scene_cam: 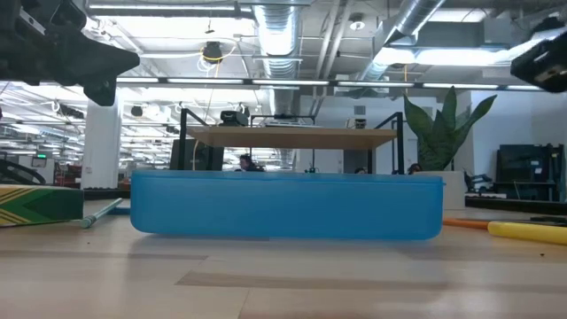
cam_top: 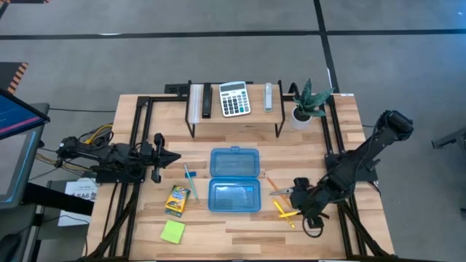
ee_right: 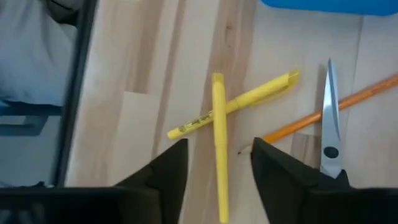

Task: Pack school essentials
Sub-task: Put the yellow pen into the blue supply box

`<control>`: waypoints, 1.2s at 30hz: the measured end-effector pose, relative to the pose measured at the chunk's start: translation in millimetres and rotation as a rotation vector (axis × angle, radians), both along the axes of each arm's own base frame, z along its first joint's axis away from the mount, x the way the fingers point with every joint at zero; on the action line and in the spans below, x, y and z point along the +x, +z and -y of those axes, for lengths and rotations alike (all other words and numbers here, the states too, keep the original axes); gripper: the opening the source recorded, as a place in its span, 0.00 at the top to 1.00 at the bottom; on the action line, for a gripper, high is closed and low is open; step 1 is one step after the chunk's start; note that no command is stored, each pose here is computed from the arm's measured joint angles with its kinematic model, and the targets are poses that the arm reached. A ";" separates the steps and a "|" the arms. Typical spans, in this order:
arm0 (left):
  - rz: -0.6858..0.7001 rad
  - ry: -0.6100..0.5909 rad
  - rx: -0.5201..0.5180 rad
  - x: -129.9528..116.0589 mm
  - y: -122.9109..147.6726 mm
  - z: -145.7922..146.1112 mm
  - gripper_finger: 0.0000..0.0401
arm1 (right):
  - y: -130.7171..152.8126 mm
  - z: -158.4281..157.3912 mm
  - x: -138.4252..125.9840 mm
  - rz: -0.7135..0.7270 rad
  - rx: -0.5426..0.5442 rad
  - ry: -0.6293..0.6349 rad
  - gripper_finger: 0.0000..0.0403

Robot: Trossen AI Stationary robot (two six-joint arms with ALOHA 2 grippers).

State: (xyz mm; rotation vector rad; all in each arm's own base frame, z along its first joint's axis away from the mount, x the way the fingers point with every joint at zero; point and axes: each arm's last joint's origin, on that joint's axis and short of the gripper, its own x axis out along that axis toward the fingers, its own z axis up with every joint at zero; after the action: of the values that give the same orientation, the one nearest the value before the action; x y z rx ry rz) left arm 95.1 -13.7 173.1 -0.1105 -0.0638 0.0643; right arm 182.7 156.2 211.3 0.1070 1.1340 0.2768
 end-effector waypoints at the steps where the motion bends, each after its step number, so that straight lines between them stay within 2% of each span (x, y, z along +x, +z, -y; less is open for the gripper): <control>1: 0.000 0.000 0.000 0.0 0.0 0.0 0.99 | -4.3 -1.4 1.6 -0.014 -0.012 0.000 0.47; 4: 0.000 0.000 0.000 0.0 0.1 0.0 0.99 | -16.4 -4.9 4.9 -0.058 -0.050 0.002 0.40; 8: 0.000 0.000 0.000 0.0 0.0 0.0 0.99 | -31.5 -11.9 5.9 -0.108 -0.094 0.020 0.39; 23: 0.001 -0.001 0.000 0.0 0.2 0.0 0.99 | -76.9 -30.5 9.1 -0.228 -0.192 0.028 0.49; 28: 0.000 -0.001 0.000 0.0 0.1 0.0 0.99 | -82.5 -30.0 8.9 -0.256 -0.213 0.027 0.59; 36: 0.000 0.001 -0.001 0.0 0.1 0.0 0.99 | -70.0 -24.8 5.2 -0.244 -0.186 -0.010 0.87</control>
State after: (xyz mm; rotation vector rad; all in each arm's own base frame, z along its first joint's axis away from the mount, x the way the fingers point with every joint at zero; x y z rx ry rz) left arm 95.1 -13.7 173.2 -0.1110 -0.0642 0.0650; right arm 187.9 180.9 141.3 -0.0193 1.3961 0.1504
